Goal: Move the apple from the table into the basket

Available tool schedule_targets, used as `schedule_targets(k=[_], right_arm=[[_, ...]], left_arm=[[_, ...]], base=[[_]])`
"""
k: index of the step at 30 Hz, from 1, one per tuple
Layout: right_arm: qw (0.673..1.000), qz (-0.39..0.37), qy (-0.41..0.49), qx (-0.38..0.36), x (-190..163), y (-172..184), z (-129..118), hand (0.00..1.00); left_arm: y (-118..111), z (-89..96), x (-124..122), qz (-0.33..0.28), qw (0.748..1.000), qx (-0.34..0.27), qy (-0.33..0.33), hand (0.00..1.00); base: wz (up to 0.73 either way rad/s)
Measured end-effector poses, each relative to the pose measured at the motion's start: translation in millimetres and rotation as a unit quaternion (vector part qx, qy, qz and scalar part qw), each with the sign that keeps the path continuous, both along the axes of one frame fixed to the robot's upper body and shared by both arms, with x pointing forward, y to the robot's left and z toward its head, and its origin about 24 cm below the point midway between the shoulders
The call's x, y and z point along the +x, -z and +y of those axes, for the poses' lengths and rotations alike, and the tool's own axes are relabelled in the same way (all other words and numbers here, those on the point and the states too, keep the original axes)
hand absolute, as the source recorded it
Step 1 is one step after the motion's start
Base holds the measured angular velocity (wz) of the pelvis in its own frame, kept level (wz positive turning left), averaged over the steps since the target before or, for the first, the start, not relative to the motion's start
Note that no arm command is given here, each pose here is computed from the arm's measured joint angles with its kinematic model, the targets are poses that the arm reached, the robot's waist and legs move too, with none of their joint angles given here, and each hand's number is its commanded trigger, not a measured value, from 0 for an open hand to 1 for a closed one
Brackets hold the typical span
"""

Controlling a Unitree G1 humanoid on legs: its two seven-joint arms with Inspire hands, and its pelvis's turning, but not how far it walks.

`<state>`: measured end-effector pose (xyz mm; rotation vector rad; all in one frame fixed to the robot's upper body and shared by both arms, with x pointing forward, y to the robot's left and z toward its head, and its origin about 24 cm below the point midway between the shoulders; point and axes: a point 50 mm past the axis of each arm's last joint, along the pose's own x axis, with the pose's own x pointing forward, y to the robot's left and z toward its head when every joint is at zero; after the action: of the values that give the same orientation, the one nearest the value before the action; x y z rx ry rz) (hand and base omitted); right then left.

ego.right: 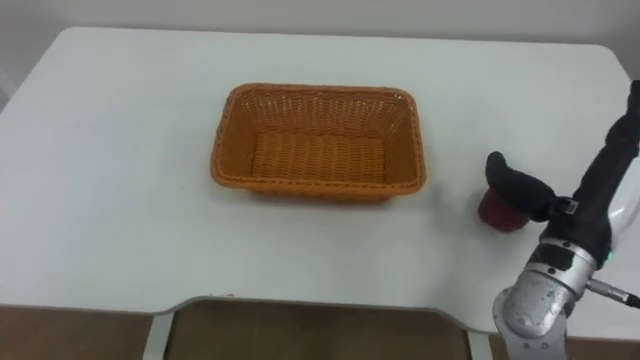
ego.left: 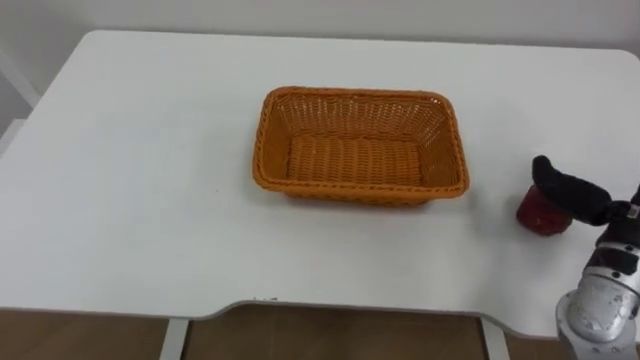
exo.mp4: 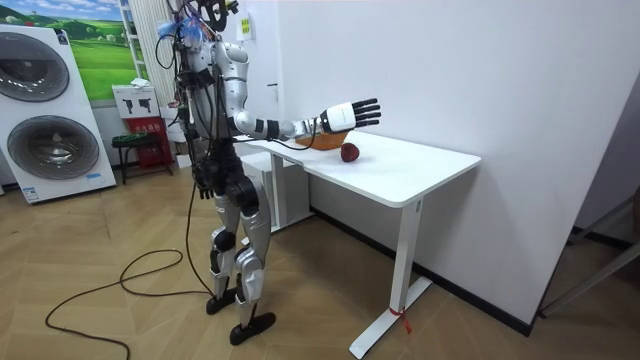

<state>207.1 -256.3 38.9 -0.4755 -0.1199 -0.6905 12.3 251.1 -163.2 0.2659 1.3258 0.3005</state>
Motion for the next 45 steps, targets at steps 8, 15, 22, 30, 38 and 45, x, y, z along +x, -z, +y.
schedule_targets(k=[8,15,22,30,38,45], right_arm=[[0.990,0.137,-0.034,0.023,-14.7,48.6,-3.6,0.00],[0.982,0.178,-0.047,0.050,-24.1,64.0,-5.3,0.00],[0.975,0.197,-0.046,0.090,-31.3,81.2,-8.2,1.00],[0.977,0.190,-0.018,0.097,-23.1,85.2,-22.5,1.00],[0.978,0.185,0.006,0.096,-21.0,82.5,-34.4,1.00],[0.978,0.173,0.011,0.113,-18.1,83.3,-28.6,1.00]], left_arm=[[-0.4,0.6,-0.3,0.004,1.000,0.004,0.009,0.00],[-0.8,1.5,0.3,0.004,1.000,0.009,0.013,0.00],[-1.1,2.5,-1.2,0.006,1.000,0.013,0.011,0.00],[-1.4,3.1,-0.9,0.005,1.000,0.021,0.010,0.00],[-2.2,5.2,0.1,0.004,0.999,0.026,0.020,0.00],[-2.5,5.7,0.8,0.000,0.999,0.031,0.019,0.00]], base=[[0.00],[0.00],[0.02],[0.02],[0.00],[-0.01]])
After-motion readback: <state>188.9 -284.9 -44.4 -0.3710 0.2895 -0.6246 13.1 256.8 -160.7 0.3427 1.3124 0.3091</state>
